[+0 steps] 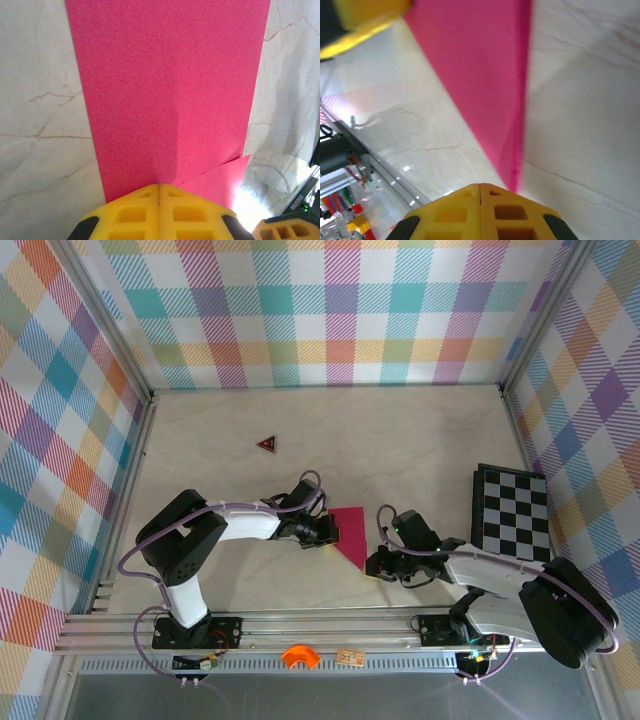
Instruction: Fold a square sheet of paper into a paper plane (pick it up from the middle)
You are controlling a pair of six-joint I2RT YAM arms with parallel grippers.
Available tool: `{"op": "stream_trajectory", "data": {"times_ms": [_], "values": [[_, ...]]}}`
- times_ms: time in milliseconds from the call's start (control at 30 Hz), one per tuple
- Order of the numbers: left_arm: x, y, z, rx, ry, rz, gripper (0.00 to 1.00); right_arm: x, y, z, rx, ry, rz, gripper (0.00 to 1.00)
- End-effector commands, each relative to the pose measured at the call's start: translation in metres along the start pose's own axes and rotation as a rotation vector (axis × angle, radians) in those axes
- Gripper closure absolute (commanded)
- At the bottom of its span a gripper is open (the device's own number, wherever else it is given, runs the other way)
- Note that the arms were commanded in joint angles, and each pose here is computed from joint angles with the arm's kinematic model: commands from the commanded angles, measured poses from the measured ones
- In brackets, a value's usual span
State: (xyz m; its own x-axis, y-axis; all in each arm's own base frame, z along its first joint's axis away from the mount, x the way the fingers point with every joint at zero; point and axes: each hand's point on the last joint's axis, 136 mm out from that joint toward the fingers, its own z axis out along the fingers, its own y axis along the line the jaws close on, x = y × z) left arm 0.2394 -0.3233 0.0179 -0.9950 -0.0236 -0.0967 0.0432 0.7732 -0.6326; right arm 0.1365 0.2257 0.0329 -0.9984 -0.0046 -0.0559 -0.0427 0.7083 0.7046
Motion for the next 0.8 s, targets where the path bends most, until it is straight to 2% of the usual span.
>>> {"op": "stream_trajectory", "data": {"times_ms": [0,167,267,433,600,767], "values": [[0.019,0.051,0.01,-0.175,0.048,-0.074,1.0,-0.018,0.028,-0.001,-0.052,-0.005,-0.065,0.92],[0.019,0.05,0.01,-0.174,0.047,-0.077,1.0,-0.028,0.021,0.019,0.01,0.06,-0.04,0.91],[0.019,0.053,0.008,-0.188,0.043,-0.081,1.0,-0.015,-0.002,0.026,0.062,0.102,0.001,0.89],[0.016,0.061,0.007,-0.216,0.008,-0.099,1.0,0.012,-0.028,0.018,0.101,0.122,0.036,0.88],[0.015,0.055,0.008,-0.187,0.006,-0.127,1.0,0.021,-0.039,0.0,0.145,0.08,0.056,0.85],[0.003,0.032,-0.004,-0.103,-0.066,-0.176,1.0,-0.007,-0.024,-0.024,0.195,-0.057,-0.005,0.68]]}}
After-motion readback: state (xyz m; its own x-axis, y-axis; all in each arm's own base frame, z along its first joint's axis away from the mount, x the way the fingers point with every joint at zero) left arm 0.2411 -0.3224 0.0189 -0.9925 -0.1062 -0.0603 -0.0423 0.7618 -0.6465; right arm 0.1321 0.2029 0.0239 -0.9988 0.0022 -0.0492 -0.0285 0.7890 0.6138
